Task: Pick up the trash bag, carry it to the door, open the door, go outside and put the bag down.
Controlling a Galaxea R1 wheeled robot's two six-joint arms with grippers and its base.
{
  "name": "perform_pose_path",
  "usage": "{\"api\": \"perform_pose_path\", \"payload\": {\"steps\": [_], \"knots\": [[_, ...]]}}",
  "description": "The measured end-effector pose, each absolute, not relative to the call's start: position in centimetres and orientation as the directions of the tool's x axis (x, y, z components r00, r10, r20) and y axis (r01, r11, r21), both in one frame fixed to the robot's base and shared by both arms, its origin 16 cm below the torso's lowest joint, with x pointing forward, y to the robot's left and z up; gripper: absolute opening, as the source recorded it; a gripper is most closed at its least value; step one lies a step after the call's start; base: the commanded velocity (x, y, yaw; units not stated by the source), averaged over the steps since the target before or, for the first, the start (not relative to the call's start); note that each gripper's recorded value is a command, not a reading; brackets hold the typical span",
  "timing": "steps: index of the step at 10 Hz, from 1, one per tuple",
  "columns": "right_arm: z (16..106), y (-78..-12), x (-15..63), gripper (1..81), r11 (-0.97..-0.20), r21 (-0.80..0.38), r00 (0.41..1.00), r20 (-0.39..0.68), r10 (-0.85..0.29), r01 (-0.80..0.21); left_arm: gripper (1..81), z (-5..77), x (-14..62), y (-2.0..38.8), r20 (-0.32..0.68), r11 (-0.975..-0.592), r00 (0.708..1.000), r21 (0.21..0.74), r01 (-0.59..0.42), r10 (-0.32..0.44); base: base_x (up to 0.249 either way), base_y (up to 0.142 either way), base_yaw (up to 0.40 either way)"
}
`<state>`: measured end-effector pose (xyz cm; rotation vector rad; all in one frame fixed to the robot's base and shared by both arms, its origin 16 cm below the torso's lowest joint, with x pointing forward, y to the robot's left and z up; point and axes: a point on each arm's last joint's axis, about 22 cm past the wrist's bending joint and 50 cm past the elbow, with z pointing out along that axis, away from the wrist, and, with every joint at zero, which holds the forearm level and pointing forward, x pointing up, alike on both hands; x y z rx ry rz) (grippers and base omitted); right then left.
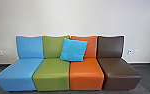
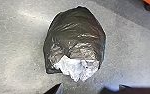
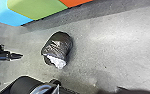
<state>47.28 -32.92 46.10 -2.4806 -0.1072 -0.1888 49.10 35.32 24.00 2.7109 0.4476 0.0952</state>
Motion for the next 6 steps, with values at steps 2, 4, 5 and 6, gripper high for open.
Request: {"api": "perform_pose_path", "payload": {"steps": [2, 4, 5, 6], "knots": [[45.4, -31.1, 48.5, 81.1, -0.773, -0.617, 0.984, 0.171, 0.05, 0.146, 81.1, 22.7, 49.5, 35.0, 0.012, -0.872, 0.947, 0.394, 0.29, 0.32, 0.0, 0.0, 0.0], [42.9, -33.0, 47.9, 81.1, -0.791, -0.6, 0.991, 0.129, 0.045, 0.114, 81.1, 20.4, 49.4, 34.9, -0.021, -0.873, 0.95, 0.389, 0.295, 0.312, 0.0, 0.0, 0.0], [41.2, -33.2, 47.7, 81.1, -0.794, -0.6, 0.993, 0.109, 0.041, 0.099, 81.1, 19.2, 49.6, 34.8, -0.043, -0.873, 0.952, 0.387, 0.296, 0.304, 0.0, 0.0, 0.0], [39.6, -33.3, 47.6, 81.1, -0.794, -0.601, 0.995, 0.092, 0.04, 0.087, 81.1, 18.1, 50.1, 34.8, -0.05, -0.873, 0.952, 0.386, 0.297, 0.302, 0.0, 0.0, 0.0]]}}
